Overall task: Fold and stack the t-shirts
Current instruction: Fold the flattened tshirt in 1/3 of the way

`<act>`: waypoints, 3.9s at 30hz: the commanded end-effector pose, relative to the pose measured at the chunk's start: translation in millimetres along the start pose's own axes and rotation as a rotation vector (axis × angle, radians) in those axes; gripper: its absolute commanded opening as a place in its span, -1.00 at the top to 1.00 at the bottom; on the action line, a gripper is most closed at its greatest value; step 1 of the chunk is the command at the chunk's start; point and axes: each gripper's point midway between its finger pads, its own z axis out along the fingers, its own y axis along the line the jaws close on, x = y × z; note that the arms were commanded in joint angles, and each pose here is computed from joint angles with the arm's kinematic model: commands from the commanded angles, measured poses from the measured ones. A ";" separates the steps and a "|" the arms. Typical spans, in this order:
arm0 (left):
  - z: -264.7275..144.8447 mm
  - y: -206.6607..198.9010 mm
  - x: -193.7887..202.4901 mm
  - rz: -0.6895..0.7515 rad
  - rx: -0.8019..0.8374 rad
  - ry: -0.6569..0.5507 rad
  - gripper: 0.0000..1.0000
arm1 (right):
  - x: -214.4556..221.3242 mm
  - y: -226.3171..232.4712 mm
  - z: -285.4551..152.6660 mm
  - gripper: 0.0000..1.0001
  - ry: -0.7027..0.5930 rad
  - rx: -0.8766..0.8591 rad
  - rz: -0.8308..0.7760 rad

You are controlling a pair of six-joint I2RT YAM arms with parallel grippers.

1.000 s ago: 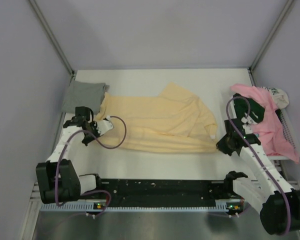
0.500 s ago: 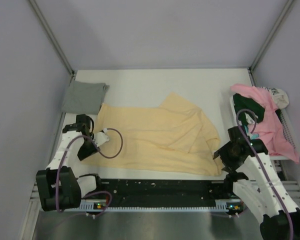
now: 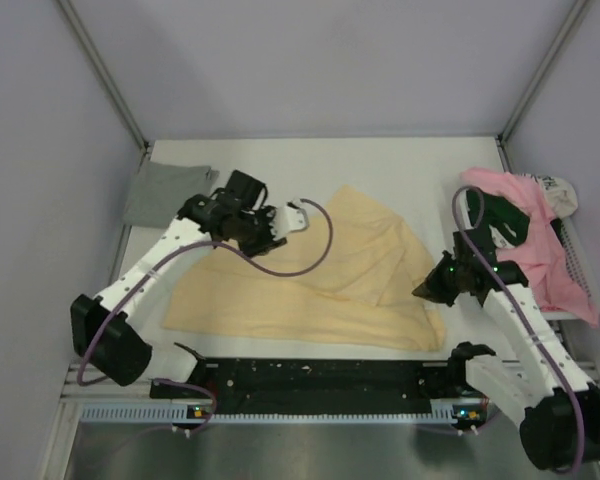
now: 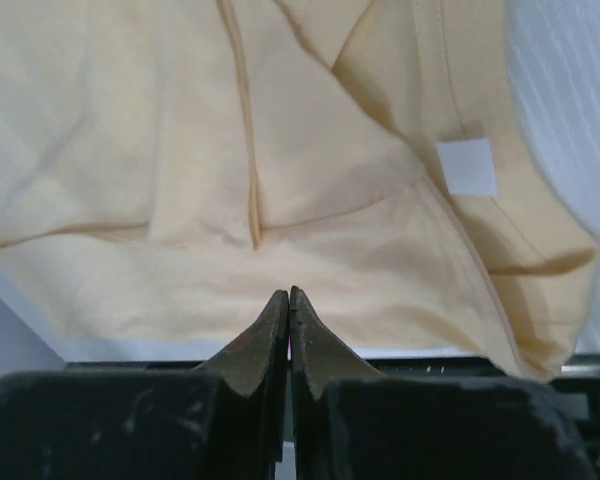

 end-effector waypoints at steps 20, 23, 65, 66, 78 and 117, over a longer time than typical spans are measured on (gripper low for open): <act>172.9 -207.7 -211.4 0.303 0.517 -0.285 0.03 | 21.8 -85.9 94.0 1.00 0.017 0.205 0.043; 184.5 -211.8 -201.8 0.310 0.535 -0.238 0.10 | 20.7 -85.7 92.5 1.00 0.005 0.200 0.047; 179.6 -64.8 -187.1 -0.168 0.170 -0.237 1.00 | 17.7 -93.3 89.1 1.00 -0.028 0.233 0.056; 182.7 -61.0 -181.8 -0.182 0.167 -0.220 1.00 | 17.3 -92.3 88.8 1.00 -0.029 0.230 0.056; 206.2 -34.5 -147.5 -0.219 0.058 -0.111 0.96 | 17.3 -93.3 88.3 1.00 -0.029 0.236 0.059; -10.4 169.5 113.9 -0.553 -0.423 0.101 -0.26 | -153.2 196.2 58.8 -0.27 -0.272 -0.142 -0.616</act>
